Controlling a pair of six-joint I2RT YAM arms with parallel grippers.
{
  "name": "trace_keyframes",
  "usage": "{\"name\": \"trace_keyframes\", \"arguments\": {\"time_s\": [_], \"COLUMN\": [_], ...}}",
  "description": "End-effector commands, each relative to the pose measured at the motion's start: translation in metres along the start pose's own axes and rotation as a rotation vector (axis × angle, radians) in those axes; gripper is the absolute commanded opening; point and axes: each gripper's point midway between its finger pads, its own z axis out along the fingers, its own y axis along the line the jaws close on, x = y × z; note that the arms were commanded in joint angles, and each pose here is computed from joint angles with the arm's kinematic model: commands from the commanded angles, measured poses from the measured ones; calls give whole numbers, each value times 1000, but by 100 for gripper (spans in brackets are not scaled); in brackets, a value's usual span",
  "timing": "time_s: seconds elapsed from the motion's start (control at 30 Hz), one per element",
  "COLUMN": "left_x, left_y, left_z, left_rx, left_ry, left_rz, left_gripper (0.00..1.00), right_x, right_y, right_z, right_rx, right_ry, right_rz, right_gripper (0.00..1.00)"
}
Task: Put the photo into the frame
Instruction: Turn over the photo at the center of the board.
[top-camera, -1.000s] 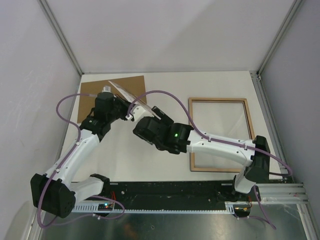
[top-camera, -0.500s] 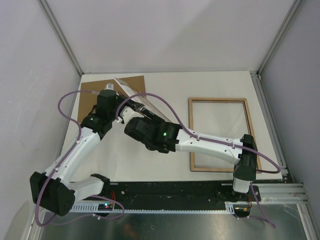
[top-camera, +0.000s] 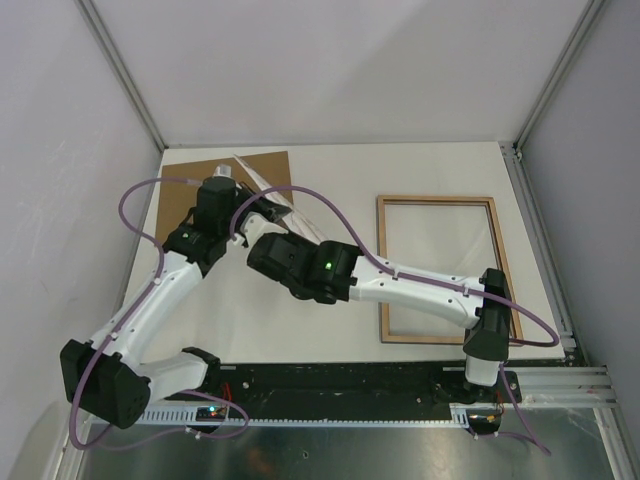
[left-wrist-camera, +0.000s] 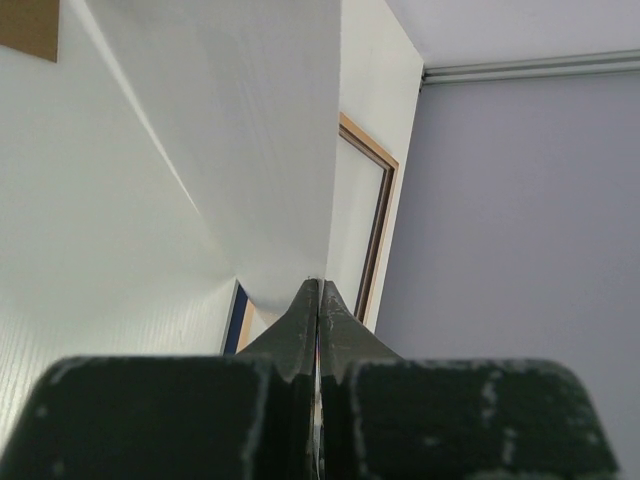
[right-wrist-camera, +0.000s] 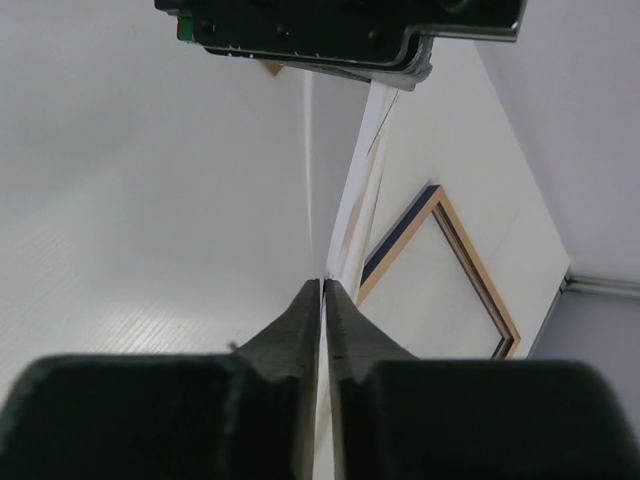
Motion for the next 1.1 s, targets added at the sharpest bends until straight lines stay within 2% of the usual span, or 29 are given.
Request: {"name": "trace_keyframes", "arguments": {"time_s": [0.0, 0.17, 0.23, 0.33, 0.4, 0.47, 0.57, 0.7, 0.8, 0.93, 1.07], "left_x": [-10, -11, -11, -14, -19, -24, -30, -37, -42, -46, -41], "left_y": [-35, -42, -44, -52, -61, -74, -96, -126, -136, -127, -101], "left_z": [-10, -10, -10, -12, -13, -14, -13, -17, -24, -25, -9], "left_rx": [87, 103, 110, 128, 145, 172, 217, 285, 311, 298, 241], "left_ry": [-26, -19, -16, -20, -34, -43, -37, -40, -57, -62, -33], "left_rz": [48, 69, 83, 119, 153, 198, 258, 339, 369, 373, 363], "left_gripper": [0, 0, 7, 38, 54, 67, 78, 85, 87, 87, 86], "right_x": [-12, -14, -15, -17, -18, -20, -23, -14, 4, 50, 105], "right_y": [-15, -24, -29, -45, -61, -81, -108, -154, -185, -231, -266], "right_z": [-10, -13, -15, -15, -12, -9, -6, 2, 6, 1, -10], "right_rx": [26, 30, 40, 54, 60, 64, 53, 61, 43, 72, 136], "right_ry": [-27, -35, -36, -32, -28, -26, -30, -1, 23, 69, 117], "right_rz": [26, 45, 51, 79, 118, 167, 243, 360, 476, 686, 879], "right_gripper": [4, 0, 0, 0, 0, 0, 0, 0, 0, 0, 0]}}
